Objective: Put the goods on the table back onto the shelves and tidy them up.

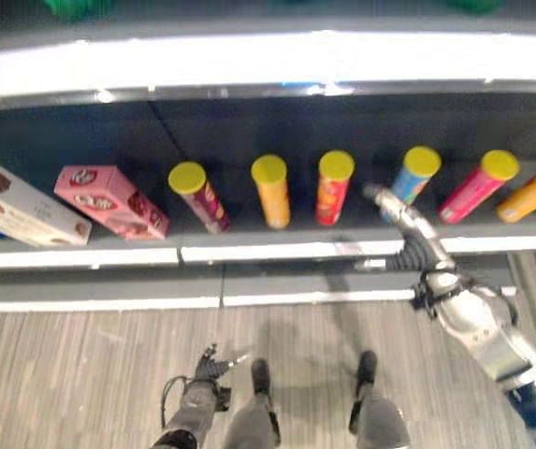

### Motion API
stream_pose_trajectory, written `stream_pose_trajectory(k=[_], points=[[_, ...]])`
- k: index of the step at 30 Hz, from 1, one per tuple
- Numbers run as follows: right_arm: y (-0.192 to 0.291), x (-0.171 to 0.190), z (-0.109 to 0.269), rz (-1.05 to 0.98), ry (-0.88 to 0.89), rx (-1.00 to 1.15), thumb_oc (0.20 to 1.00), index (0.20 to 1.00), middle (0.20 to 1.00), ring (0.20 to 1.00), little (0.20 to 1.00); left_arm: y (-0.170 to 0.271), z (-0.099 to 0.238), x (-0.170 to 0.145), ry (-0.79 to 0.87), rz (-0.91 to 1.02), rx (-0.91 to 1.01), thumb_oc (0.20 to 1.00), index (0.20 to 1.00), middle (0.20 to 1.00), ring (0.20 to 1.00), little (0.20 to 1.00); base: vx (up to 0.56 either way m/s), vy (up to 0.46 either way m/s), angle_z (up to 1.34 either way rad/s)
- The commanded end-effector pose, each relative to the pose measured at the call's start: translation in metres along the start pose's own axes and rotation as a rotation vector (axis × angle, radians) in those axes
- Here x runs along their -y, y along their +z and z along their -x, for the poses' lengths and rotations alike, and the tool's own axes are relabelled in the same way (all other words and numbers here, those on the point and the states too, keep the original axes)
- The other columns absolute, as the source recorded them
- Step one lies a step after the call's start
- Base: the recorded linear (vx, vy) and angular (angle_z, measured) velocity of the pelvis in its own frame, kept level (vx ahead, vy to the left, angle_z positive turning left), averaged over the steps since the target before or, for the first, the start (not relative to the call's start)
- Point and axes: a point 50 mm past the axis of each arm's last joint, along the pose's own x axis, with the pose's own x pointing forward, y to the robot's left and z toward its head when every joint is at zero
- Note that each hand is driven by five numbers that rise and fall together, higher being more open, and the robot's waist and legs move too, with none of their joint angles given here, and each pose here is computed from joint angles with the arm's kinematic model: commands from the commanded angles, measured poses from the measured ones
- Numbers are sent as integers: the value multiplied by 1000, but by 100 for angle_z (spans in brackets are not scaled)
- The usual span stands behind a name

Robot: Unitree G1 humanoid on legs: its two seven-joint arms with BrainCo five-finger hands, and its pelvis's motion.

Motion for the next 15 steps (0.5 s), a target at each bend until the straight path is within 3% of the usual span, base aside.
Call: stream_pose_trajectory(k=[1, 6, 7, 9, 15], points=[[7, 3, -4, -151, 129, 58, 1000, 1000, 1000, 1000, 1000, -5, -2, -10, -16, -68, -22, 1000, 1000, 1000, 1000, 1000, 70, -46, -15], [-72, -40, 55, -402, 301, -390, 1000, 1000, 1000, 1000, 1000, -23, 6, 4, -120, -108, -56, 1000, 1000, 1000, 1000, 1000, 67, -39, -20], [-88, -35, 73, -429, 365, -494, 1000, 1000, 1000, 1000, 1000, -35, 8, -89, -54, -109, -159, 1000, 1000, 1000, 1000, 1000, 56, 2, -1], [-121, -63, 104, -485, 275, -697, 1000, 1000, 1000, 1000, 1000, -45, 12, -44, -61, -140, -118, 1000, 1000, 1000, 1000, 1000, 27, -24, -2], [-166, -126, 187, -636, 98, -1247, 1000, 1000, 1000, 1000, 1000, -66, 24, -27, -101, -105, -155, 1000, 1000, 1000, 1000, 1000, 14, -31, 8]])
